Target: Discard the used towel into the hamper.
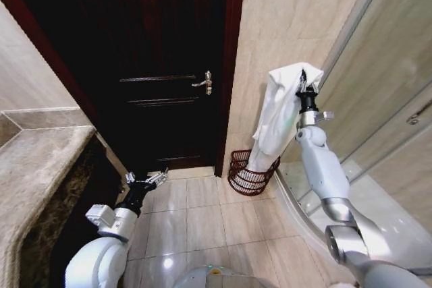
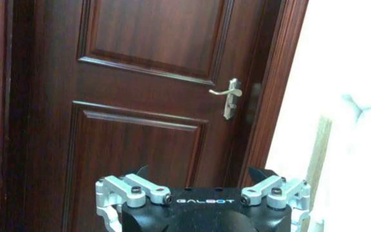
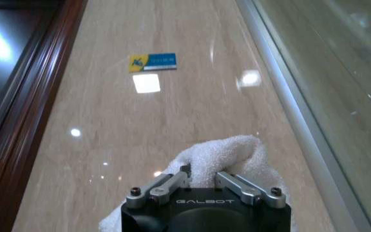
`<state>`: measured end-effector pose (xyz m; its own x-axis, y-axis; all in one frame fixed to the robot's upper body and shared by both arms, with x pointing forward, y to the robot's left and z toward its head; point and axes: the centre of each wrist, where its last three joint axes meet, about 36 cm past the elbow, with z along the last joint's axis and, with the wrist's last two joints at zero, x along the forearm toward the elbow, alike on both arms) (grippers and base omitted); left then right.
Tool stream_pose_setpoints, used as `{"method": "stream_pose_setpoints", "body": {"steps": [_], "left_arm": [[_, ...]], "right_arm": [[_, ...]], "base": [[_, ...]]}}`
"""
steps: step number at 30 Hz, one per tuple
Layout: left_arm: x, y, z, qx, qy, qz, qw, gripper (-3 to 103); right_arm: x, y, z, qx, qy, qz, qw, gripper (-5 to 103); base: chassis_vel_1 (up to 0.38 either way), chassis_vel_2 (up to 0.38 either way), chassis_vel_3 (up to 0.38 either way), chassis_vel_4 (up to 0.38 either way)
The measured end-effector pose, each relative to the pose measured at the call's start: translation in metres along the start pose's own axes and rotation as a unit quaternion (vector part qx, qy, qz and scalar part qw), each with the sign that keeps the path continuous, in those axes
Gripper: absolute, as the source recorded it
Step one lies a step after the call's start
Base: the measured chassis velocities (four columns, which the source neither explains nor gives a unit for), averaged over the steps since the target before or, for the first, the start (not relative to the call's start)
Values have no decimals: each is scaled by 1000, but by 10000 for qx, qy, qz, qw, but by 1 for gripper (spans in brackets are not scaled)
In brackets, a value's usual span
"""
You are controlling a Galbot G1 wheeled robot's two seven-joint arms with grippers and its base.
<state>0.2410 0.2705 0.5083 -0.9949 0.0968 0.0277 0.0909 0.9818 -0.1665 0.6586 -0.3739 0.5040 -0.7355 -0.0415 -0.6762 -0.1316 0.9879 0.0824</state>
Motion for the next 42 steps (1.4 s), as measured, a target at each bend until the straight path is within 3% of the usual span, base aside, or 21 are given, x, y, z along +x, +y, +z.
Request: {"method": "stream_pose_setpoints", "body": {"steps": [15, 33, 42], "left_arm": [[0, 0, 0, 0, 0, 0, 10000, 100], [0, 0, 0, 0, 0, 0, 10000, 100], [0, 0, 0, 0, 0, 0, 10000, 100]], "right_arm": [[31, -19, 23, 107, 248, 99, 9996, 7], [62, 24, 76, -127, 622, -25, 9980, 7], [80, 12, 99, -129, 916, 124, 9956, 7]], "base": [[0, 0, 0, 0], [0, 0, 0, 0], [0, 0, 0, 0]]}}
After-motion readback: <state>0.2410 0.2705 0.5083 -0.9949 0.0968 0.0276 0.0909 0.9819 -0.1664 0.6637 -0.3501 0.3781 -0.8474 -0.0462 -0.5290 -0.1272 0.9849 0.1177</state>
